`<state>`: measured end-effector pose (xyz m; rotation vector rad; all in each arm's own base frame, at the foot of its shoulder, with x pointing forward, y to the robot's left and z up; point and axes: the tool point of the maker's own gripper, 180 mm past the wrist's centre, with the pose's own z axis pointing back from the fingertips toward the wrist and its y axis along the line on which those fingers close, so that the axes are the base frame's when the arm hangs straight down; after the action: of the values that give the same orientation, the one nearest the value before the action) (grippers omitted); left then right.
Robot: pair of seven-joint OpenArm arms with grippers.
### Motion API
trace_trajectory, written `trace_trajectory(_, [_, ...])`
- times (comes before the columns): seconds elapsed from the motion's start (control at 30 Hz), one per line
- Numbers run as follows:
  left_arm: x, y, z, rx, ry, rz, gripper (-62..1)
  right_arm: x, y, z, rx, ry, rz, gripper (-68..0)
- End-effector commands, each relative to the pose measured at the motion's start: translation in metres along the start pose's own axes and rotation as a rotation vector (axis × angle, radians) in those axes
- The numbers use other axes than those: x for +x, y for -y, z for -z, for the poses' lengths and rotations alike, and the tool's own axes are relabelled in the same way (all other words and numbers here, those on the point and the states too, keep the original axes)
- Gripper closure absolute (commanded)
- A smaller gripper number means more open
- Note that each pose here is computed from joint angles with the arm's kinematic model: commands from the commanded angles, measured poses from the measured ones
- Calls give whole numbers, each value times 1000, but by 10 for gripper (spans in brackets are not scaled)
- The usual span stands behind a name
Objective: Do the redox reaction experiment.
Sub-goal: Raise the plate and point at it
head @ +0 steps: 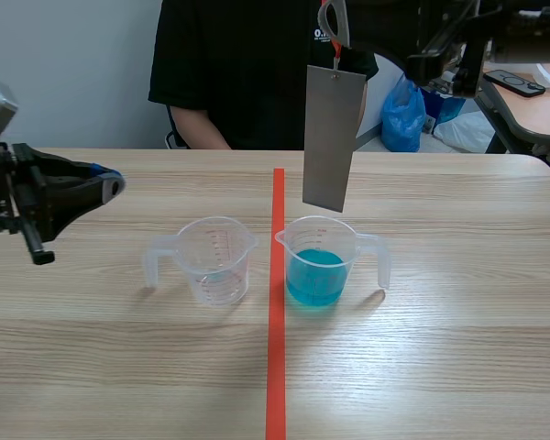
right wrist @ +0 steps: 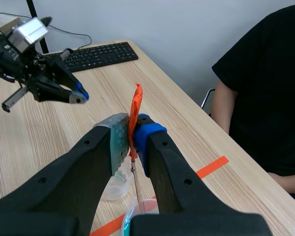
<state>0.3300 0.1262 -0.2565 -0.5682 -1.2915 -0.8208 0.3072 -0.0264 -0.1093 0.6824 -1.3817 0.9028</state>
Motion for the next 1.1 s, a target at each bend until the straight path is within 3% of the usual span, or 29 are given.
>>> trace_trajectory(0.0, [16, -2, 7, -1, 49, 7, -30, 10, 2, -2, 0, 28, -20, -15])
trace_trajectory(0.63, [31, 54, 80, -132, 105, -79, -32, 11, 2, -2, 3, 32, -16, -15])
trace_trajectory(1.07, [53, 68, 104, -160, 164, -100, -32, 11, 1, -2, 3, 32, -16, -15])
